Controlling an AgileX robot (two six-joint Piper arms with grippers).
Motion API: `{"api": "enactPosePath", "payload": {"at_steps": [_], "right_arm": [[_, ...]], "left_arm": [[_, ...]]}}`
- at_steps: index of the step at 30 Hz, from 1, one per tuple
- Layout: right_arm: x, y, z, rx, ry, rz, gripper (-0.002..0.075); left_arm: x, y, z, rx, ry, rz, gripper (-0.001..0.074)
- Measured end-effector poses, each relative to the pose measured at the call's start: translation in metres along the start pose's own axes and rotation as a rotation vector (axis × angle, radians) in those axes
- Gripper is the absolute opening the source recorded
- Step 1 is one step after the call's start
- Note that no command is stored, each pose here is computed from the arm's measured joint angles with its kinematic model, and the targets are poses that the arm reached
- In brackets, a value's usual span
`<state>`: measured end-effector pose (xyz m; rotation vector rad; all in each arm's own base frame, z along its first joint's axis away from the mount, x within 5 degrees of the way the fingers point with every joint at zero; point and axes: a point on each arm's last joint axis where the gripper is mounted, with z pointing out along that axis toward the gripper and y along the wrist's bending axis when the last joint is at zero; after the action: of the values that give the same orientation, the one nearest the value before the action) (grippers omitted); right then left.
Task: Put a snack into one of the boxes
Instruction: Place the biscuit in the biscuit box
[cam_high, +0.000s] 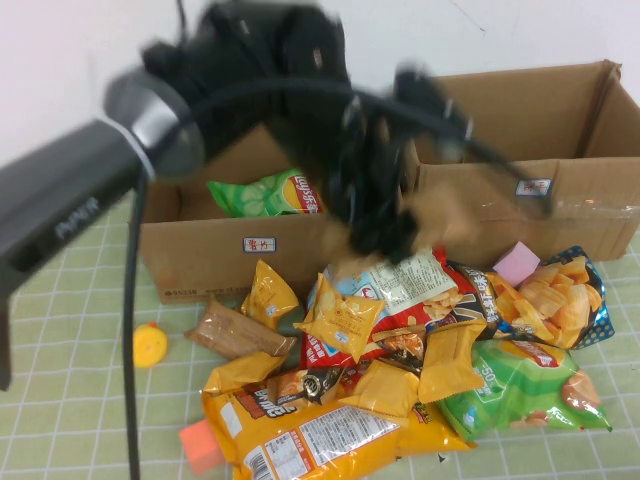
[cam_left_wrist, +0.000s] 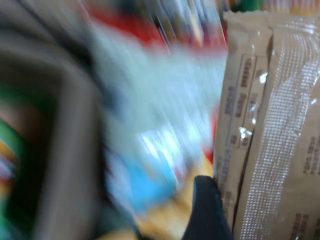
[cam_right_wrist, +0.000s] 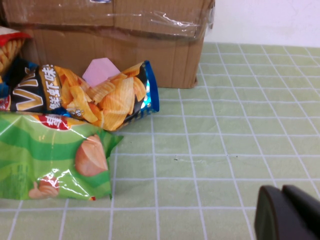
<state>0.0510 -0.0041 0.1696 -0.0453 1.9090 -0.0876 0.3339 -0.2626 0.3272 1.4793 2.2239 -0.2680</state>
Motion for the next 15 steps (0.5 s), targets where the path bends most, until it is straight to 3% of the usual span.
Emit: {"api": "enactPosePath", "payload": {"at_steps": [7, 15], "right_arm": [[0.000, 0.000, 0.000, 0.000, 0.000, 0.000, -0.0002], [0.000, 0.000, 0.000, 0.000, 0.000, 0.000, -0.0002]], "left_arm": [[-0.041, 0.013, -0.030, -0.142, -0.399, -0.043, 0.0430], [-0.067, 0.043, 0.003, -0.333, -0.729, -0.145, 0.0430]]}}
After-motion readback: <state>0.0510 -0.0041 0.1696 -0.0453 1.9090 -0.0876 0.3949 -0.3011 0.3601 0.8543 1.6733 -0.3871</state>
